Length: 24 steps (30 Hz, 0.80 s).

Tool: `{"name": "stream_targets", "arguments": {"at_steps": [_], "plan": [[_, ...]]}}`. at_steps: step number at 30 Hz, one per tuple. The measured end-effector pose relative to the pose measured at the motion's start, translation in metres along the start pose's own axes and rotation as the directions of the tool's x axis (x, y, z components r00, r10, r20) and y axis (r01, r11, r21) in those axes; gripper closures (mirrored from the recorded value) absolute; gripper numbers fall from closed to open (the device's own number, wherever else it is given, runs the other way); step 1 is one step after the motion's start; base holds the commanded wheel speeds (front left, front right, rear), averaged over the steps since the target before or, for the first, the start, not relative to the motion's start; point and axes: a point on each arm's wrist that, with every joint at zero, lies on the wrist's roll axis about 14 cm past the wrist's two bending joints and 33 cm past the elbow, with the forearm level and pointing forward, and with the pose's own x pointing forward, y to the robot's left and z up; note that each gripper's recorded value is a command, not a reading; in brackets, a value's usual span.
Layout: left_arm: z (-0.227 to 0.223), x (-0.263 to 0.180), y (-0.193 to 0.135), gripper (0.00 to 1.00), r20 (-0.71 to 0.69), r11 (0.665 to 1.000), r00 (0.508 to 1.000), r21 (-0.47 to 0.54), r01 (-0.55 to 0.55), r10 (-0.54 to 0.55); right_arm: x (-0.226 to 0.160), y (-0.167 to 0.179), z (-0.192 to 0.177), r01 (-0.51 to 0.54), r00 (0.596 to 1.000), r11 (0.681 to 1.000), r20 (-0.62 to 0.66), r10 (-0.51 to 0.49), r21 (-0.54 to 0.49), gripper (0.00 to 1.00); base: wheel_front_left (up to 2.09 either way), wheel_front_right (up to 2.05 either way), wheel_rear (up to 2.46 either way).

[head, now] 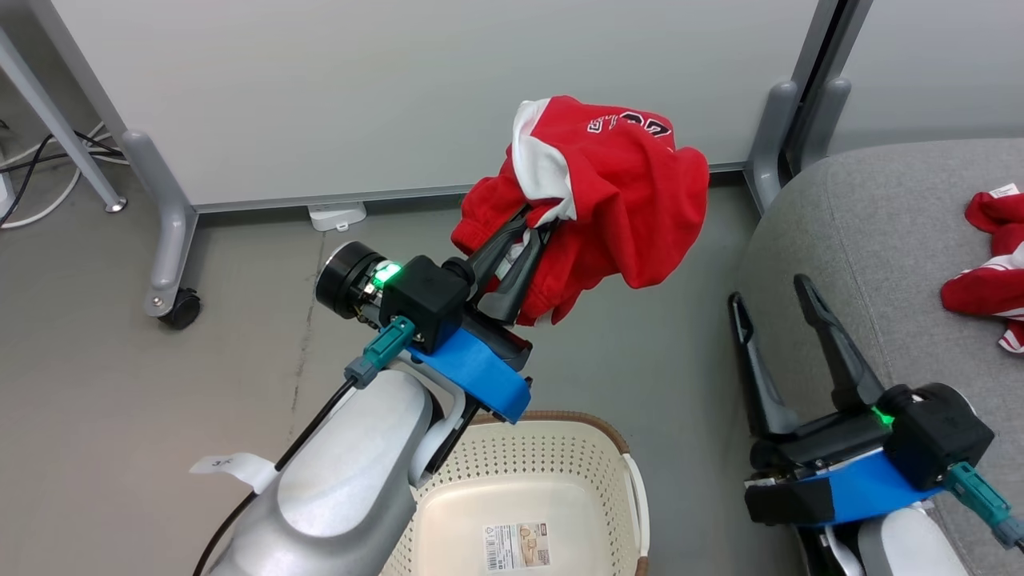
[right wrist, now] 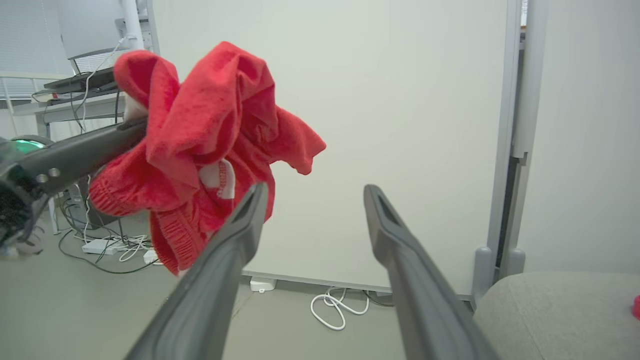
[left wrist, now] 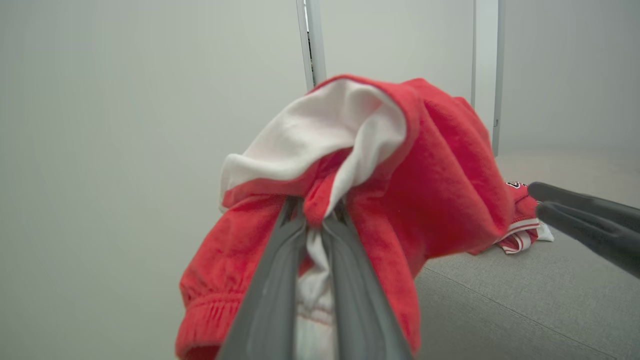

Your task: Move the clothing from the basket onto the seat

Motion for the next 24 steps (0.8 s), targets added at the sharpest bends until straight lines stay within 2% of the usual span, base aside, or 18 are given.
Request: {"name": "stream_targets", "arguments": {"at_steps": [10,24], "plan": [[-0.009,0.003,-0.003,1.00,-0.016,1.000,1.000,-0.008,0.009,-0.009,0.017,0.028,0.019,-0.125,0.990,0.992,0.064,0.124,0.021,0.00,0.00,0.00,0.00],[-0.017,0.004,-0.017,1.00,-0.033,0.999,0.998,-0.018,0.044,-0.045,0.042,0.054,-0.001,-0.227,0.974,0.971,0.020,0.226,0.077,0.00,0.00,0.00,0.00]]}}
